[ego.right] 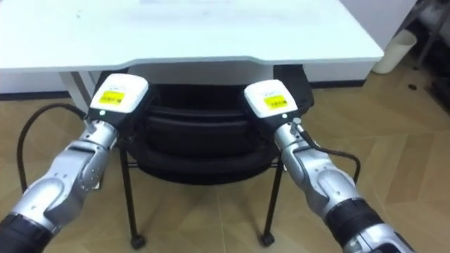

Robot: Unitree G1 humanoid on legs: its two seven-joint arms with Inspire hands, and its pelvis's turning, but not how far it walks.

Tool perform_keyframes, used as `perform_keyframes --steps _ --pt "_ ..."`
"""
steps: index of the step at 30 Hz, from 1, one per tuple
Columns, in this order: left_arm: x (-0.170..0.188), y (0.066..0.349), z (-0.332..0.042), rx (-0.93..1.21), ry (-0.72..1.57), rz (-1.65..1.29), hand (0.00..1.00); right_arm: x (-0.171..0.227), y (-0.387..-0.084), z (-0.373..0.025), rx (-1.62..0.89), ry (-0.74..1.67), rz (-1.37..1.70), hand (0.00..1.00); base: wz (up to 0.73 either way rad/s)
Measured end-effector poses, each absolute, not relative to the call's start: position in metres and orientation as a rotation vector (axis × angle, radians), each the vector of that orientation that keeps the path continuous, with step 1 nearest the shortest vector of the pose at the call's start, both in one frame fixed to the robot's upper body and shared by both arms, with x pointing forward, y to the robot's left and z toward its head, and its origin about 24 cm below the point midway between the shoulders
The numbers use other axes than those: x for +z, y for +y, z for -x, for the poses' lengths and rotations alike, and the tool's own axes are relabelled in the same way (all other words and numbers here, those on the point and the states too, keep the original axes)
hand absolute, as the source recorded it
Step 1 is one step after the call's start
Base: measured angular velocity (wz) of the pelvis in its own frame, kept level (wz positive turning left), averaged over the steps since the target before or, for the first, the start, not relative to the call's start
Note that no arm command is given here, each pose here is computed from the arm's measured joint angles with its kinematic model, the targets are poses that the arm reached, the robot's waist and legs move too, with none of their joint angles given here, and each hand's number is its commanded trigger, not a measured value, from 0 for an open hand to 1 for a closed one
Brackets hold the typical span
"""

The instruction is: Push chair

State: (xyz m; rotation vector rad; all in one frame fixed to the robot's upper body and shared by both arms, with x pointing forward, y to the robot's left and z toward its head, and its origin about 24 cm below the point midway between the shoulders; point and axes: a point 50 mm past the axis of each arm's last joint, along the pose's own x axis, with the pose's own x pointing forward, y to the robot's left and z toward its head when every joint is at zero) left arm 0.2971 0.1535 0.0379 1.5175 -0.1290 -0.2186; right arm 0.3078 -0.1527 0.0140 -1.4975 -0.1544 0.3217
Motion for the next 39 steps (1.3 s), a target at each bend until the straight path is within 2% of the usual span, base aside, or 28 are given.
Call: perform_keyframes --steps 1,2,8,14,15,16,17,18,25,32,39 --pt "0.039 0.153 -0.298 -0.218 -0.138 -1.525 1.00 0.015 -0.154 -0.308 0.309 -0.149 1.489 0.72 0.10" --pt "0.039 0.150 -0.298 -0.219 -0.144 -1.519 1.00 0.015 -0.155 -0.309 0.294 -0.147 1.487 1.00 0.19" --pt "0.037 0.149 -0.306 -0.209 -0.160 -1.496 1.00 0.019 -0.155 -0.318 0.210 -0.166 1.509 1.00 -0.20" --pt "0.044 0.169 -0.312 -0.177 -0.189 -1.531 1.00 0.017 -0.141 -0.314 0.218 -0.255 1.487 1.00 0.56" --pt "0.044 0.169 -0.312 -0.177 -0.190 -1.533 0.64 0.017 -0.141 -0.314 0.219 -0.260 1.489 0.91 0.26" --pt "0.044 0.170 -0.313 -0.180 -0.193 -1.537 0.09 0.016 -0.140 -0.313 0.218 -0.267 1.496 0.57 0.25" --pt "0.045 0.170 -0.314 -0.179 -0.196 -1.539 0.00 0.016 -0.141 -0.313 0.216 -0.272 1.501 0.11 0.35" --pt "0.047 0.169 -0.316 -0.177 -0.201 -1.541 0.00 0.017 -0.140 -0.313 0.211 -0.279 1.498 0.00 0.30" --pt "0.046 0.152 -0.319 -0.138 -0.154 -1.478 0.00 0.020 -0.145 -0.318 0.203 -0.213 1.448 0.00 0.14" --pt "0.041 0.140 -0.317 -0.151 -0.124 -1.429 0.00 0.017 -0.140 -0.320 0.262 -0.118 1.439 0.00 0.09" --pt "0.046 0.136 -0.308 -0.157 -0.141 -1.413 0.00 0.027 -0.130 -0.321 0.324 -0.124 1.446 0.00 0.07"
